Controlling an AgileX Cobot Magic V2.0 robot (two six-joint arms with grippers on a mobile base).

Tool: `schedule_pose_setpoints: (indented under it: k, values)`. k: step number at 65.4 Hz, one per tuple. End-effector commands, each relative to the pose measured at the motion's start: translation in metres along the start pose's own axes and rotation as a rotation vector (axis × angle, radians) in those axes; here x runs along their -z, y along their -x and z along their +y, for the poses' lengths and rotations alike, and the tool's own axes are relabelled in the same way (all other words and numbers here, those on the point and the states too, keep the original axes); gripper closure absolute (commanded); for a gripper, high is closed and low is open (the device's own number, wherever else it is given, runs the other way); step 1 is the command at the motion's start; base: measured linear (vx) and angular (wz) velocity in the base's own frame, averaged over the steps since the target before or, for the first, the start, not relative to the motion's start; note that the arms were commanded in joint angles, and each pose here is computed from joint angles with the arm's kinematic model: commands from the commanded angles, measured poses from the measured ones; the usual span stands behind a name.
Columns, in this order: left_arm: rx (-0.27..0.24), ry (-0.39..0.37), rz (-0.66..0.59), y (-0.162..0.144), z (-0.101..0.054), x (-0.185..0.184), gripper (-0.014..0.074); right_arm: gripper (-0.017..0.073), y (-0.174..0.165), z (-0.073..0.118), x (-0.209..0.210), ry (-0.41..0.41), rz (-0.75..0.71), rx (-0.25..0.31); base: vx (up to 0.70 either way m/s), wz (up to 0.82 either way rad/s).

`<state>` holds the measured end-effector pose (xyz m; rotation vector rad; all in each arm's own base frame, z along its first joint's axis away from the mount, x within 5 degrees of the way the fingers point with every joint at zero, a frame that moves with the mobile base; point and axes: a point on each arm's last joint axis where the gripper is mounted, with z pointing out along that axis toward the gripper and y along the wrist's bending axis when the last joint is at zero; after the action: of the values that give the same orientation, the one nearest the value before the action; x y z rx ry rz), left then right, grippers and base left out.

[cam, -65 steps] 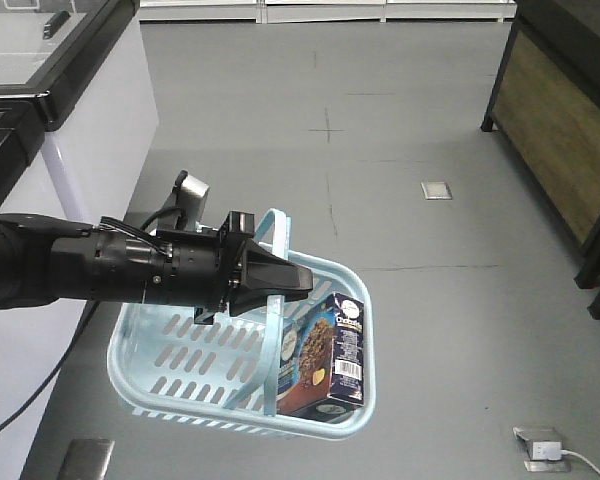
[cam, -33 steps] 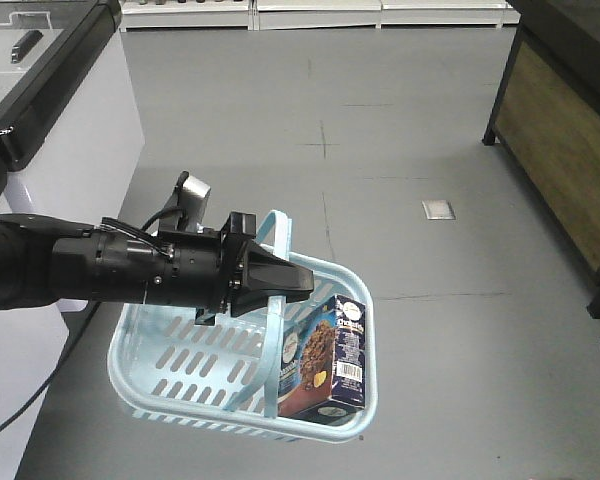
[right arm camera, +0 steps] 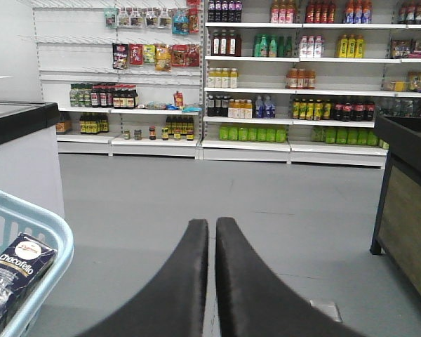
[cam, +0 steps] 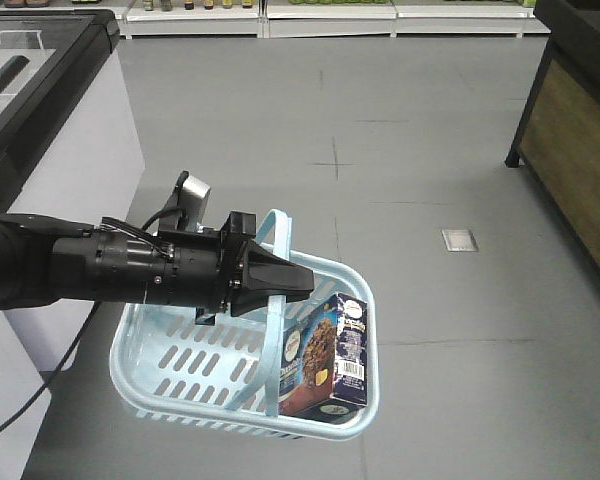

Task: Left arm holds basket, right arm returns cookies
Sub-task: 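Drive toward the drink shelves holding the basket in the left gripper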

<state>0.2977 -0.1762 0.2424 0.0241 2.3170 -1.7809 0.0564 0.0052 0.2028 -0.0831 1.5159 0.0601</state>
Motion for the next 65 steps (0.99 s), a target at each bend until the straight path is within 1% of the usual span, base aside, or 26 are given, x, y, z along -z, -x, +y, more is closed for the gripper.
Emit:
schedule_pose_setpoints:
  k: [1,65]
  values:
    - [-0.019,-0.164,-0.052,0.0033,-0.0378,0.0085,0.0596,0.0565,0.0007,0.0002,0.0006,0.001,-0.065,0.005,0.36,0.06]
    - [-0.019,-0.164,-0.052,0.0033,-0.0378,0.0085,0.0596,0.0565,0.0007,0.0002,0.0006,0.001,-0.065,0.005,0.38,0.0]
